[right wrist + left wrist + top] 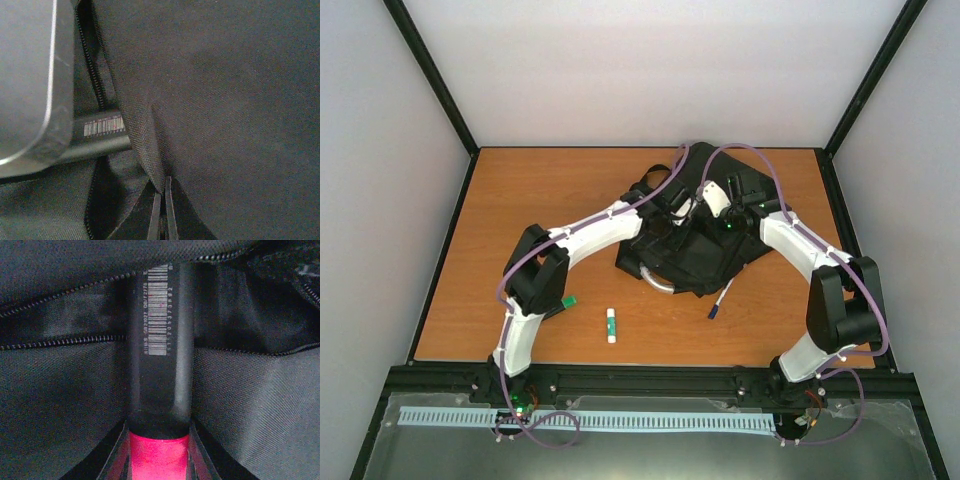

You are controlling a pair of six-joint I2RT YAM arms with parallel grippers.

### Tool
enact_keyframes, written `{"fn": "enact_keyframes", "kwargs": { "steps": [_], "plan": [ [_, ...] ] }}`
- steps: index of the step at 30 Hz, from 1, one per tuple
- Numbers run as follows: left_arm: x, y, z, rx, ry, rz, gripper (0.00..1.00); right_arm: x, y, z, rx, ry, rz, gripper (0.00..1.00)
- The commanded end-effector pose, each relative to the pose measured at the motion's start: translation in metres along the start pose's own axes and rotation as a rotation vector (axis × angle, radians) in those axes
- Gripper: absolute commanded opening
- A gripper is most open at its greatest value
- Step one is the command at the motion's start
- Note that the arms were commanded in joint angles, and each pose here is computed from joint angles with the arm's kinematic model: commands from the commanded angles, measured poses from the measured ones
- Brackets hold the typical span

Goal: Pack the student bag
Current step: Place the stationery in the student bag.

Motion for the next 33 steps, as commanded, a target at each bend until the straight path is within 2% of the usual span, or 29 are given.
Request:
{"fn": "enact_keyframes", "kwargs": {
  "steps": [1,12,14,19,22,25,30,33],
  "plan": [
    [0.016,-0.006,0.004,0.017,0.017,-0.029,0.18,0.008,-0.007,0.005,0.027,-0.02,-0.05,0.03],
    [0.042,0.011,0.007,0.026,0.001,-0.006,0.18,0.013,-0.017,0.006,0.009,-0.027,-0.083,0.03],
    [0.047,0.01,0.007,0.022,-0.01,-0.032,0.18,0.014,-0.018,0.006,0.011,-0.027,-0.085,0.03],
    [0.059,-0.011,0.003,0.005,-0.042,-0.123,0.33,0.012,-0.013,0.007,0.026,-0.021,-0.071,0.03],
    [0.056,-0.03,0.003,0.011,-0.054,-0.154,0.45,0.011,-0.013,0.006,0.023,-0.021,-0.07,0.03],
    [0.045,-0.046,0.002,-0.003,-0.056,-0.153,0.51,0.011,-0.013,0.005,0.019,-0.024,-0.067,0.03],
    [0.016,-0.066,0.004,-0.02,-0.09,-0.166,0.56,0.01,-0.011,0.006,0.025,-0.023,-0.062,0.03],
    [0.0,-0.068,0.006,-0.026,-0.117,-0.164,0.52,0.01,-0.01,0.006,0.026,-0.021,-0.06,0.03]
  ]
}}
Point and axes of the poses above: each gripper's point midway between its finger pads, its own y axis out along the fingers, its own z axis along the line the jaws close on, x = y × z, the point moved 6 cm from there along -y, back along the fingers, and after that the axes turned 2 degrees about y, right-handed, at the moved point
